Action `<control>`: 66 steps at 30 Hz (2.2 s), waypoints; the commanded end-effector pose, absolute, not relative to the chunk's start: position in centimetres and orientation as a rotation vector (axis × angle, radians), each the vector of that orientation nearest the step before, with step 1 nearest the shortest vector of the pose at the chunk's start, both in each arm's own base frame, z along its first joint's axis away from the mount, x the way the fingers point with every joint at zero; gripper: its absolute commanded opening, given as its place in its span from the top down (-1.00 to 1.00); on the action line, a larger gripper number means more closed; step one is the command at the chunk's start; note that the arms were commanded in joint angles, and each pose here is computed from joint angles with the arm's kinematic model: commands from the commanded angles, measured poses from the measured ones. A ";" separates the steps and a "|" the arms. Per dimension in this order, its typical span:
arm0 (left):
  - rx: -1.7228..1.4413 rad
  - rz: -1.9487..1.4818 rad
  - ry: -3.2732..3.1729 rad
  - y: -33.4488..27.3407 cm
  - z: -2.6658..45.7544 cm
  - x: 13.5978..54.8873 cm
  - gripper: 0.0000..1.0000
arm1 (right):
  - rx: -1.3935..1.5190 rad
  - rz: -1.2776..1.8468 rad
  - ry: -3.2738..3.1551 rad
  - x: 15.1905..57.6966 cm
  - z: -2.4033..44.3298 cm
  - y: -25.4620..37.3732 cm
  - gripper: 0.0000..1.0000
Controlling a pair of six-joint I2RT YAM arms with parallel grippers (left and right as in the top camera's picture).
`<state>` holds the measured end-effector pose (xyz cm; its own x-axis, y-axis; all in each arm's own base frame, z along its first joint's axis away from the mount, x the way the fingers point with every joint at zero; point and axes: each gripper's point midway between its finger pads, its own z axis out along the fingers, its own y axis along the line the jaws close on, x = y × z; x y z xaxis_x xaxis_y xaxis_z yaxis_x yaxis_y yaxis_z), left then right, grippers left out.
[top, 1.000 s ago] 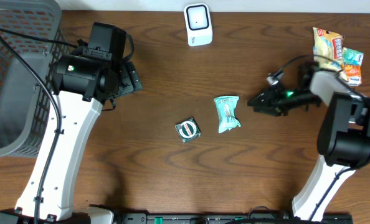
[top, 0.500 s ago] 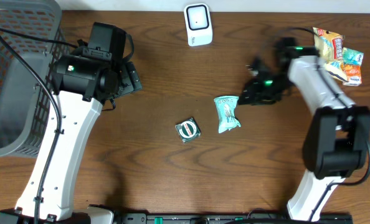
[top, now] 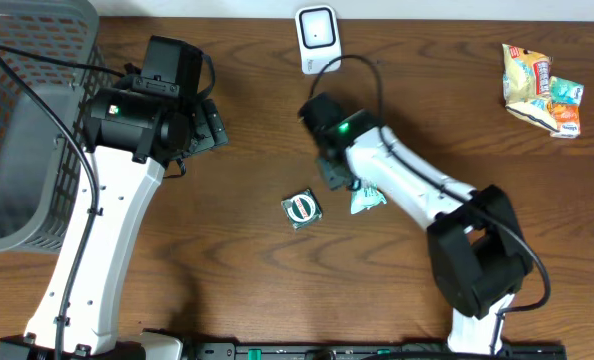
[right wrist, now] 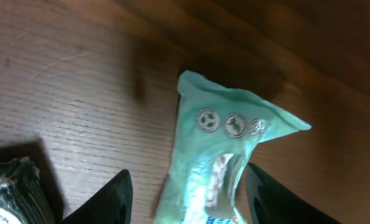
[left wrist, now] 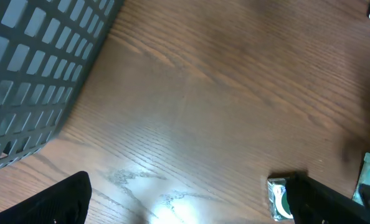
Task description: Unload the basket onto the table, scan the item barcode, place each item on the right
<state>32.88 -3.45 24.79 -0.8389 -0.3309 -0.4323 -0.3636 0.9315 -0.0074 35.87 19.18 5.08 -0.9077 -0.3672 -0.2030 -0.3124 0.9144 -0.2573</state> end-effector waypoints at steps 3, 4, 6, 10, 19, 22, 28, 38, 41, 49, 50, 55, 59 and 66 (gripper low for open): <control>-0.495 0.122 2.646 -3.1 25.0 33.0 -0.96 | -0.445 -0.497 2.723 35.8 4.9 18.4 0.00; -0.495 0.122 2.646 -3.1 25.0 33.0 -0.96 | -0.448 -0.498 2.723 35.7 4.6 18.4 0.00; -0.495 0.122 2.646 -3.1 25.0 33.0 -0.96 | -0.453 -0.507 2.724 35.3 3.9 18.2 0.01; -0.495 0.122 2.646 -3.1 25.0 33.0 -0.96 | -0.457 -0.513 2.732 34.7 2.5 17.6 0.01; -0.495 0.122 2.646 -3.1 25.0 33.0 -0.96 | -0.432 -0.451 2.769 34.2 0.6 17.2 0.64; -0.495 0.122 2.646 -3.1 25.0 33.0 -0.96 | -0.396 -0.363 2.809 34.5 0.7 17.3 0.93; -0.495 0.122 2.646 -3.1 25.0 33.0 -0.96 | -0.380 0.127 2.906 36.2 4.1 18.3 0.98; -0.495 0.122 2.646 -3.1 25.0 33.0 -0.96 | -0.433 1.524 2.562 35.3 12.2 19.8 0.98; -0.495 0.122 2.646 -3.1 25.0 33.0 -0.95 | -0.335 1.710 2.513 34.5 10.7 19.0 0.98; -0.495 0.122 2.646 -3.1 25.0 33.0 -0.96 | -0.031 1.840 2.570 33.3 4.0 15.8 0.98; -0.495 0.122 2.646 -3.1 25.0 33.0 -0.95 | -0.006 1.827 2.575 33.5 3.6 15.2 0.96; -0.495 0.122 2.646 -3.1 25.0 33.0 -0.95 | 0.155 1.676 2.638 35.1 2.6 11.1 0.46; -0.495 0.122 2.646 -3.1 25.0 33.0 -0.96 | 0.261 1.442 2.768 36.3 2.1 7.0 0.22; -0.495 0.122 2.646 -3.1 25.0 33.0 -0.95 | 0.228 1.224 2.863 37.2 5.6 4.2 0.15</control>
<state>32.87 -3.44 24.79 -0.8390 -0.3308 -0.4320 -0.3636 0.9315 -0.0072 36.23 5.01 3.37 -0.9761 0.1725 0.1319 0.2109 0.6073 0.7659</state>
